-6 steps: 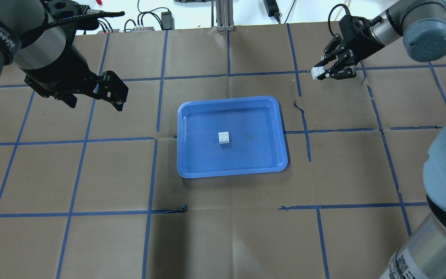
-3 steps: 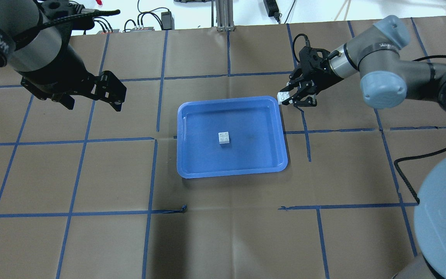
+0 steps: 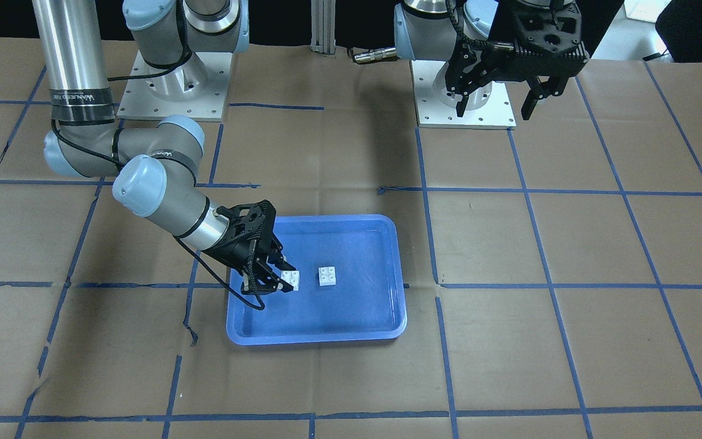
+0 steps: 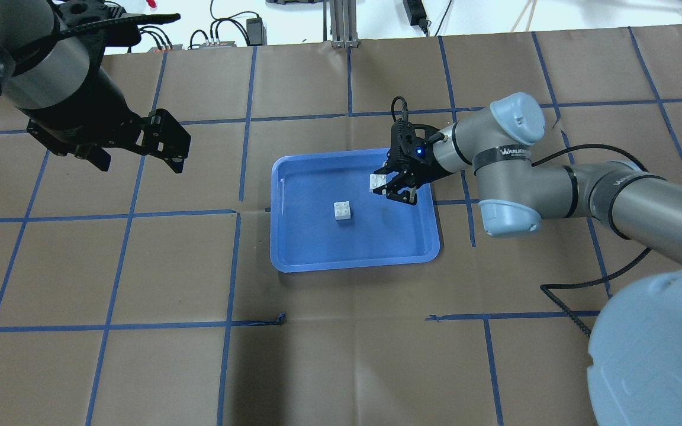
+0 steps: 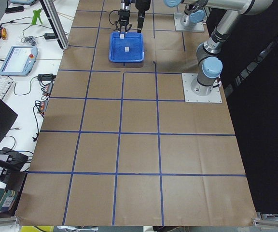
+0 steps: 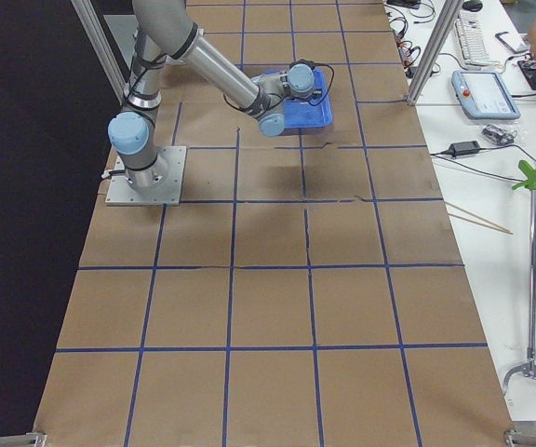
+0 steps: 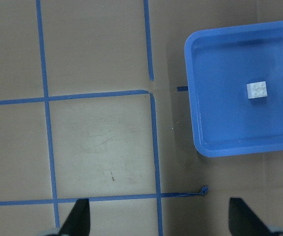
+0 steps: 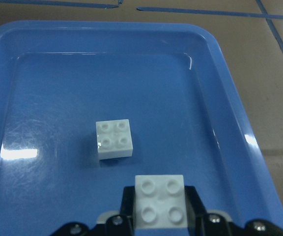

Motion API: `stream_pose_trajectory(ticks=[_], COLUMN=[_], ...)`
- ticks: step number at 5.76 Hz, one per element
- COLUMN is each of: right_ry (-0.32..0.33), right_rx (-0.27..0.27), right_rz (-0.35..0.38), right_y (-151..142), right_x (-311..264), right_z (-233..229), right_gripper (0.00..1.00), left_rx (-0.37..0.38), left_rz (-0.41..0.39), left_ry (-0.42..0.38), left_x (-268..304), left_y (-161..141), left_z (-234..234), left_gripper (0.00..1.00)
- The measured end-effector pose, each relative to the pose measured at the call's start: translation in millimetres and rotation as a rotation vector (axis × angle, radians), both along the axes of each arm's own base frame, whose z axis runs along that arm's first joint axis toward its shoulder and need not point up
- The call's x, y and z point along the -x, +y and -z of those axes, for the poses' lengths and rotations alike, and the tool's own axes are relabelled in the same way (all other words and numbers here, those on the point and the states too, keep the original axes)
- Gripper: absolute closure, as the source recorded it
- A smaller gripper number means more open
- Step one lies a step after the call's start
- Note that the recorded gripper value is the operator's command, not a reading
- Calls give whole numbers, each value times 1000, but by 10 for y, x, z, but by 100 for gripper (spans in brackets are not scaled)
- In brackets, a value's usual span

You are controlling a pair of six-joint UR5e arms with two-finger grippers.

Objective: Assemble white blocks and place on blue tray

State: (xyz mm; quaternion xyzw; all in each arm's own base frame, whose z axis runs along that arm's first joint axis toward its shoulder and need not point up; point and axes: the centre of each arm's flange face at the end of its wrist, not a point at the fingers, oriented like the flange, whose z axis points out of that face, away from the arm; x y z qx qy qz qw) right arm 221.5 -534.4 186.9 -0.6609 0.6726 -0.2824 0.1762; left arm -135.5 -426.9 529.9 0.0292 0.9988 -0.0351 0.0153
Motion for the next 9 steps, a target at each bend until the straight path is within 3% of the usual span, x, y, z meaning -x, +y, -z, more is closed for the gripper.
stream_pose_trajectory(ticks=[2, 9], right_ry=[-2, -8], right_rx=[6, -12], right_rz=[-3, -31], right_y=[116, 188], right_x=[-100, -251], right_z=[271, 406], right_gripper=[67, 67], left_rx=[-15, -11], left_rz=[-8, -11], left_ry=[16, 19], left_x=[-9, -18], left_y=[-5, -20], left_z=[-74, -84], left_gripper=[1, 1])
